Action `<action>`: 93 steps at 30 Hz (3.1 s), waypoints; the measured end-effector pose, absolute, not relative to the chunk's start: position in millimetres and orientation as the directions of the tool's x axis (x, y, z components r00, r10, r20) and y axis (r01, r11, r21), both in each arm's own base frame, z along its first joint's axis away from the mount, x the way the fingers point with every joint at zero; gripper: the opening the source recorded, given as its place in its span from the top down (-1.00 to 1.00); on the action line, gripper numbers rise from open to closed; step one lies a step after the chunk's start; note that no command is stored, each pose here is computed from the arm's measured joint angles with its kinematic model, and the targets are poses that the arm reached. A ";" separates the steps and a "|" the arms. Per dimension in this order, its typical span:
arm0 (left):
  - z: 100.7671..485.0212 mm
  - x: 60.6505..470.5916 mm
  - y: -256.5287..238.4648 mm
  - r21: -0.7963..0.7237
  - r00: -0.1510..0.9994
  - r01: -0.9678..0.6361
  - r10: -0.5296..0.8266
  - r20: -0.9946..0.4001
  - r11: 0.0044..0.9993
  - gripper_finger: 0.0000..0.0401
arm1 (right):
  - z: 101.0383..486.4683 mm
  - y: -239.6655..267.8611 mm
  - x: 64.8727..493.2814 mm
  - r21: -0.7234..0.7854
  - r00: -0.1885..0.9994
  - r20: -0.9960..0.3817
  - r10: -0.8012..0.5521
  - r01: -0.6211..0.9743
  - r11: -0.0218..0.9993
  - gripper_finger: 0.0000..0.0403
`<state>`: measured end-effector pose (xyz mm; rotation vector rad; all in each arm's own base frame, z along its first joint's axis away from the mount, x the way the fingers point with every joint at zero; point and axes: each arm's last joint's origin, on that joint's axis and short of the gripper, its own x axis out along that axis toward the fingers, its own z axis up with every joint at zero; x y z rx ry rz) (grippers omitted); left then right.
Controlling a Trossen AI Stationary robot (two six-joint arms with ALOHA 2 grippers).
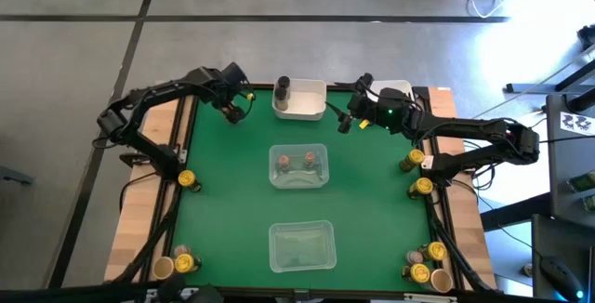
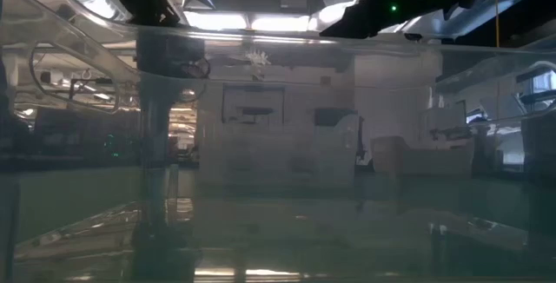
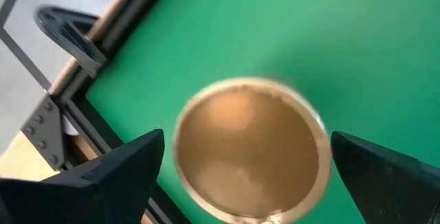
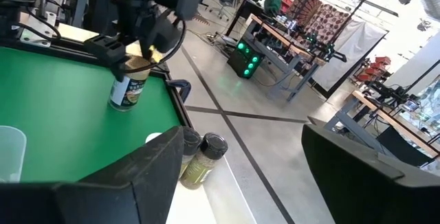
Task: Sort spices by type
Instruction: Put the top left brown seasoning bottle into the top right white bin
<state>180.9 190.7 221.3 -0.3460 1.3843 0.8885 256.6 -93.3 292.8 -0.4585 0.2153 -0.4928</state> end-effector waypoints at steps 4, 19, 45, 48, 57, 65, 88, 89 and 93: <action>211.9 177.5 187.4 0.280 -0.082 -0.707 0.319 -0.944 0.649 -0.92 | 292.8 -93.2 256.6 -0.472 0.861 -0.089 -0.500 0.405 0.783 -0.47; 201.1 190.7 174.6 0.213 0.021 -0.631 0.290 -0.957 0.746 -0.14 | 293.4 -93.2 256.6 -0.472 0.862 -0.083 -0.500 0.408 0.782 -0.47; 226.0 247.1 144.8 0.100 0.313 -0.567 0.326 -0.892 0.818 -0.04 | 297.0 -92.5 257.3 -0.435 0.880 -0.047 -0.472 0.407 0.803 -0.47; 224.7 254.7 142.4 0.057 0.346 -0.552 0.291 -0.892 0.832 -0.04 | 297.0 -92.4 257.3 -0.435 0.881 -0.046 -0.471 0.407 0.803 -0.47; 215.5 268.7 140.9 0.066 0.317 -0.528 0.269 -0.909 0.847 -0.04 | 296.0 -92.4 257.3 -0.436 0.880 -0.057 -0.471 0.403 0.805 -0.47; 214.7 271.6 140.1 0.113 0.338 -0.438 0.280 -0.898 0.892 -0.05 | 294.6 -92.4 257.2 -0.441 0.879 -0.072 -0.471 0.395 0.806 -0.47; 169.7 297.8 149.0 0.184 0.345 -0.220 0.252 -0.904 0.958 -0.05 | 292.6 -93.6 260.5 -0.443 0.880 -0.062 -0.471 0.399 0.803 -0.47; 169.6 298.2 149.2 0.185 0.348 -0.220 0.254 -0.902 0.958 -0.05 | 292.7 -93.7 260.9 -0.442 0.880 -0.059 -0.471 0.400 0.803 -0.47; 169.1 299.4 148.0 0.182 0.352 -0.230 0.256 -0.900 0.956 -0.12 | 291.1 -94.0 261.9 -0.444 0.880 -0.067 -0.471 0.396 0.804 -0.47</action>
